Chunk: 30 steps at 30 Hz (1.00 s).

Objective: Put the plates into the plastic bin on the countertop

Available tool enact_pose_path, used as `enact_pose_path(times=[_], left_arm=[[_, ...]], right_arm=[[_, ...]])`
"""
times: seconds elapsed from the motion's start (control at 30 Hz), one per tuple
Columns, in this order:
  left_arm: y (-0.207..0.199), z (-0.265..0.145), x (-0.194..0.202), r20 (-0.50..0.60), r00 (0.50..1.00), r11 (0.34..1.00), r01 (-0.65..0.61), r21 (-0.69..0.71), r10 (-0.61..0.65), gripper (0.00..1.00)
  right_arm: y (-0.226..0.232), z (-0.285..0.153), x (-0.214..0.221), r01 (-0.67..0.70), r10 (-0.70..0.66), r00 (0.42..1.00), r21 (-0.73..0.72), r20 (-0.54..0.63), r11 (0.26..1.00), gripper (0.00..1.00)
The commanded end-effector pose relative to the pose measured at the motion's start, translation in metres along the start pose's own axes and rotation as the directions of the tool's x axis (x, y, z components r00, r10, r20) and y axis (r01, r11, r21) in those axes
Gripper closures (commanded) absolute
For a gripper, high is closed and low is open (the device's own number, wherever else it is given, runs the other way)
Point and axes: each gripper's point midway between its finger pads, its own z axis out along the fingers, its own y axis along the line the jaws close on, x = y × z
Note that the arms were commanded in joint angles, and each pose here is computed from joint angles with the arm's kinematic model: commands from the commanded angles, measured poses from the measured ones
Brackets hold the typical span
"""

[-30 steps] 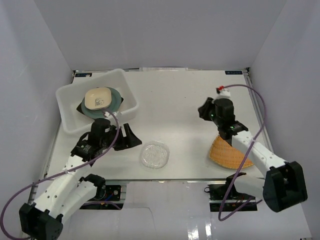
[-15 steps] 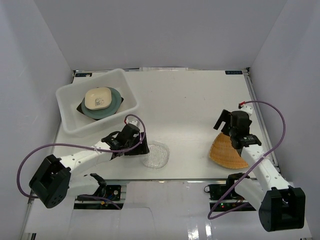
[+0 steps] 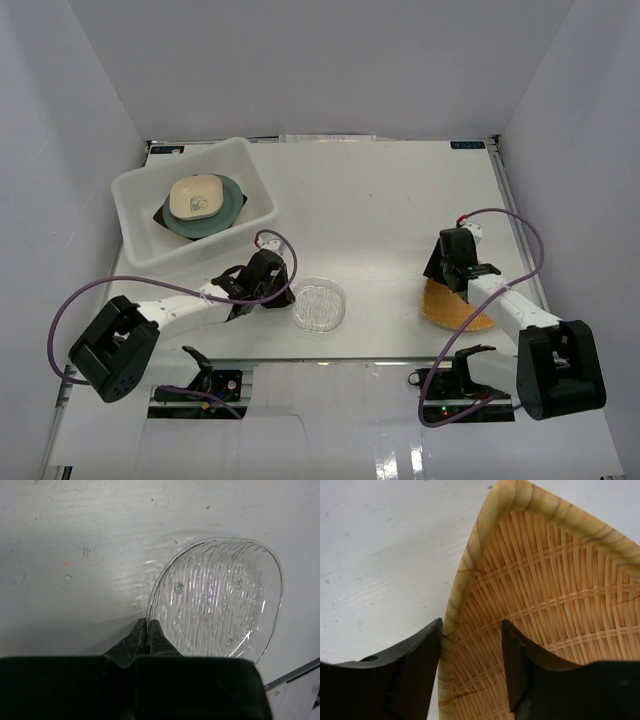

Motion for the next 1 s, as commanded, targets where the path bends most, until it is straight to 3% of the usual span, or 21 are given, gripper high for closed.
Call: enact_pose_path(times=[0.0,0.2,0.27,0.3,0.43,0.47,0.57,0.6,0.67,0.7,0.8,0.93,0.97], left_arm=[[0.009,-0.003,-0.003,0.040,0.999,0.999,-0.015,-0.038,0.016,1.00],[0.004,-0.023,-0.028,0.143,0.990,0.999,0.010,-0.035,-0.005,1.00],[-0.002,-0.036,-0.047,0.203,0.979,0.999,0.020,-0.032,-0.013,1.00],[-0.005,-0.042,-0.054,0.226,0.974,0.999,0.021,-0.027,-0.014,1.00],[-0.016,-0.084,-0.116,0.397,0.918,0.997,0.050,-0.057,-0.023,1.00],[-0.015,-0.094,-0.126,0.424,0.905,0.997,0.057,-0.060,-0.027,1.00],[-0.013,-0.125,-0.169,0.513,0.857,0.996,0.085,-0.041,-0.052,1.00],[0.002,-0.132,-0.186,0.542,0.837,0.991,0.126,-0.053,-0.078,1.00],[0.003,-0.148,-0.212,0.578,0.809,0.990,0.137,-0.011,-0.106,1.00],[0.023,-0.151,-0.226,0.599,0.791,0.983,0.181,-0.039,-0.122,1.00],[0.055,-0.158,-0.261,0.635,0.758,0.964,0.255,-0.075,-0.151,1.00],[0.101,-0.160,-0.290,0.648,0.728,0.932,0.354,-0.074,-0.225,1.00],[0.124,-0.167,-0.298,0.673,0.695,0.910,0.407,-0.079,-0.253,1.00]], right_arm=[[0.032,0.006,0.015,0.000,-0.005,0.999,-0.094,-0.050,0.996,0.57],[0.126,-0.004,0.005,0.056,-0.066,0.998,-0.373,-0.015,0.926,0.78],[0.154,-0.002,0.013,0.108,-0.133,0.991,-0.419,-0.032,0.901,0.80],[0.177,-0.007,-0.005,0.141,-0.154,0.988,-0.459,0.009,0.877,0.82],[0.233,-0.013,-0.013,0.208,-0.233,0.972,-0.553,0.026,0.807,0.82],[0.239,-0.012,-0.016,0.214,-0.237,0.971,-0.559,0.032,0.801,0.80],[0.258,-0.031,-0.038,0.234,-0.235,0.969,-0.603,0.078,0.762,0.50],[0.261,-0.037,-0.044,0.241,-0.234,0.968,-0.613,0.095,0.752,0.32],[0.261,-0.060,-0.062,0.264,-0.219,0.964,-0.632,0.150,0.728,0.21],[0.255,-0.064,-0.062,0.270,-0.217,0.963,-0.626,0.161,0.732,0.13],[0.235,-0.087,-0.074,0.263,-0.165,0.963,-0.625,0.212,0.735,0.09],[0.161,-0.069,-0.071,0.124,-0.035,0.985,-0.550,0.169,0.826,0.10],[0.138,-0.061,-0.057,0.062,0.014,0.991,-0.535,0.136,0.843,0.10]])
